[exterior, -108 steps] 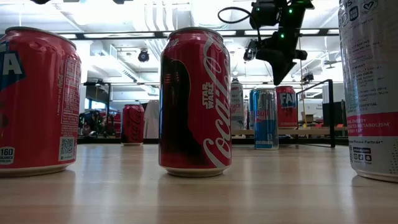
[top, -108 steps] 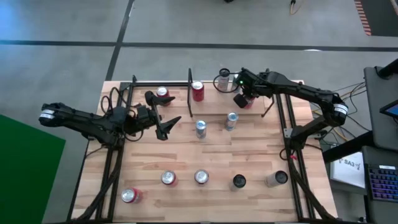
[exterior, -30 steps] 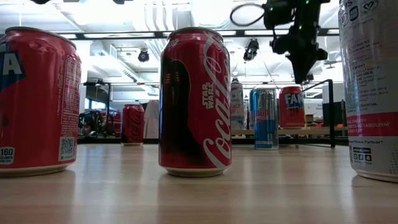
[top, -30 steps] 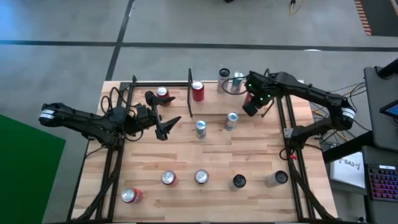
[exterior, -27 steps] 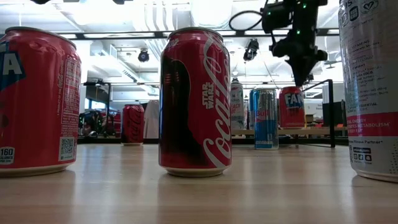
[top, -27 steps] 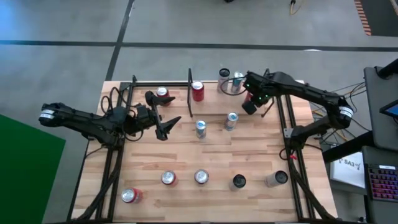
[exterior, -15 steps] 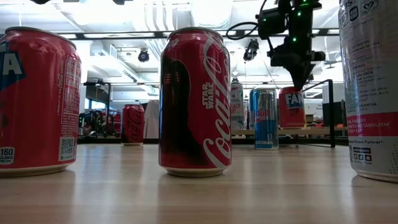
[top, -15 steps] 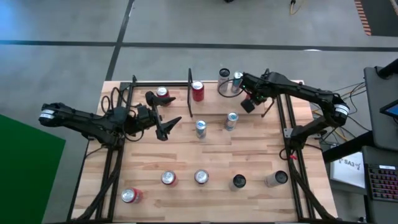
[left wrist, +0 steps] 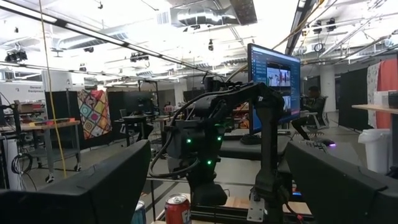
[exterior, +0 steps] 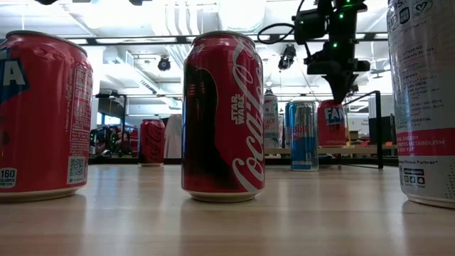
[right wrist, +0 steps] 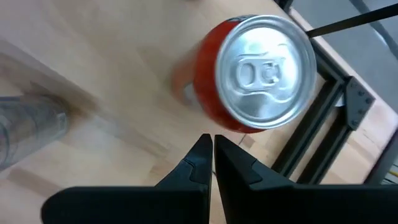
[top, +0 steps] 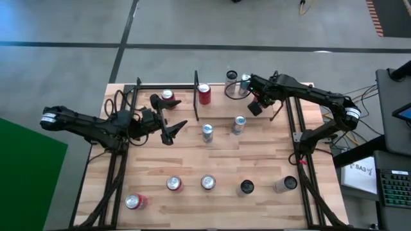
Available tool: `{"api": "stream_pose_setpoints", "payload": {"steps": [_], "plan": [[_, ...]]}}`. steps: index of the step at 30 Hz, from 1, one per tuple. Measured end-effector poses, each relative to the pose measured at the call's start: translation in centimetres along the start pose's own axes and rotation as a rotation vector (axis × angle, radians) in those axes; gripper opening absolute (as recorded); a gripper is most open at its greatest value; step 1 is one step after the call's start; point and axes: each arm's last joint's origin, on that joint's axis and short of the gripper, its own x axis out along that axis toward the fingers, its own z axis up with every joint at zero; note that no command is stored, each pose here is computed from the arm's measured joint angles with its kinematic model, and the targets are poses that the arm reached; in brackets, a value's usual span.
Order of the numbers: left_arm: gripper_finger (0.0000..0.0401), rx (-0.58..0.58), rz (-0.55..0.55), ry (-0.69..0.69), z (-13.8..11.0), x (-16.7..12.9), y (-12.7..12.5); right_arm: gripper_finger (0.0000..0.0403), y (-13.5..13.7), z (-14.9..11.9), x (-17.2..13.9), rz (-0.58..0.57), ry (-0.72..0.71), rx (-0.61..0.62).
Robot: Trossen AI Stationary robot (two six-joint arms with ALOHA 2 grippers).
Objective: Place canned beverage on shelf
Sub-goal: Put the red soda can on the shelf
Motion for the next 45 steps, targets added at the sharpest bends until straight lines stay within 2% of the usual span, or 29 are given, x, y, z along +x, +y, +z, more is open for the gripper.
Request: {"api": "stream_pose_setpoints", "payload": {"steps": [17,45], "plan": [[0.0359,0.0,0.0,-0.001,0.0,0.0,0.0,0.0009,0.1,1.7,1.8,-0.075,-0.055,0.014],[0.0359,0.0,0.0,0.0,0.0,0.0,0.0,0.0009,-1.4,3.1,2.1,-0.071,-0.13,0.026]]}}
